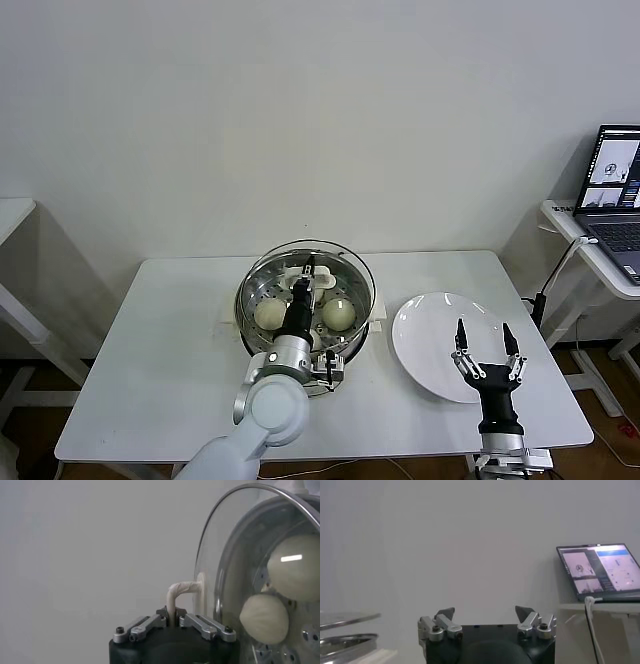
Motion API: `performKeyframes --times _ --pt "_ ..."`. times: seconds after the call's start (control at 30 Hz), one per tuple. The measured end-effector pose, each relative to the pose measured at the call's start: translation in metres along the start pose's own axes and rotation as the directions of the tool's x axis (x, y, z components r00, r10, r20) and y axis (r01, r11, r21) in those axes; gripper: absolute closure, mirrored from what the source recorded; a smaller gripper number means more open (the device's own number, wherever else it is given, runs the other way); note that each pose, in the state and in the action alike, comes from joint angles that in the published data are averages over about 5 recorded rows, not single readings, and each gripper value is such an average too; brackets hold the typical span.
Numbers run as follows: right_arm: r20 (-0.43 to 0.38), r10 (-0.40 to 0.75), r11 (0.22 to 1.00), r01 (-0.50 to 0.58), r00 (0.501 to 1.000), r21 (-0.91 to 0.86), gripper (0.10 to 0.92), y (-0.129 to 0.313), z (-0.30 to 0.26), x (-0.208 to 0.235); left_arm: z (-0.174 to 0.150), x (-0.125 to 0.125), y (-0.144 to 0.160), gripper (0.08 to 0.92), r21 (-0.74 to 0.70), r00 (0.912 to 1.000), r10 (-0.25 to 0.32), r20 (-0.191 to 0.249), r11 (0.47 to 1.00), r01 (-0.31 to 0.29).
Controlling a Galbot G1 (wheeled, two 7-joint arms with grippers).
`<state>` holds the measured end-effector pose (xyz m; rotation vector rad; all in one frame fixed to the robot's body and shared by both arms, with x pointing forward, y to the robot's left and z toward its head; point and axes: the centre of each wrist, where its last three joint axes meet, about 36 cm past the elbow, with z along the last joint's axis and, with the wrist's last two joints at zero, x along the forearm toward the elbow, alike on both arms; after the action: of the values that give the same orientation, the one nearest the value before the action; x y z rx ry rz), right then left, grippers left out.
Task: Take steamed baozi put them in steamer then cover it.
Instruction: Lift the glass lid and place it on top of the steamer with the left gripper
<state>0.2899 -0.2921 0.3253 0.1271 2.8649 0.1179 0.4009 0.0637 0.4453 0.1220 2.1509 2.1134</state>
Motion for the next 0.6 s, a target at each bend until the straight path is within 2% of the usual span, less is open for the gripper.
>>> performKeyframes --times 0.6 --pt "-0.006 -0.006 1.000 0.006 1.000 0.002 0.200 0.0016 0.0065 -0.0015 -0.0011 0.0014 -0.0041 0.810 -0.019 0.9992 0.019 -0.035 1.000 -0.019"
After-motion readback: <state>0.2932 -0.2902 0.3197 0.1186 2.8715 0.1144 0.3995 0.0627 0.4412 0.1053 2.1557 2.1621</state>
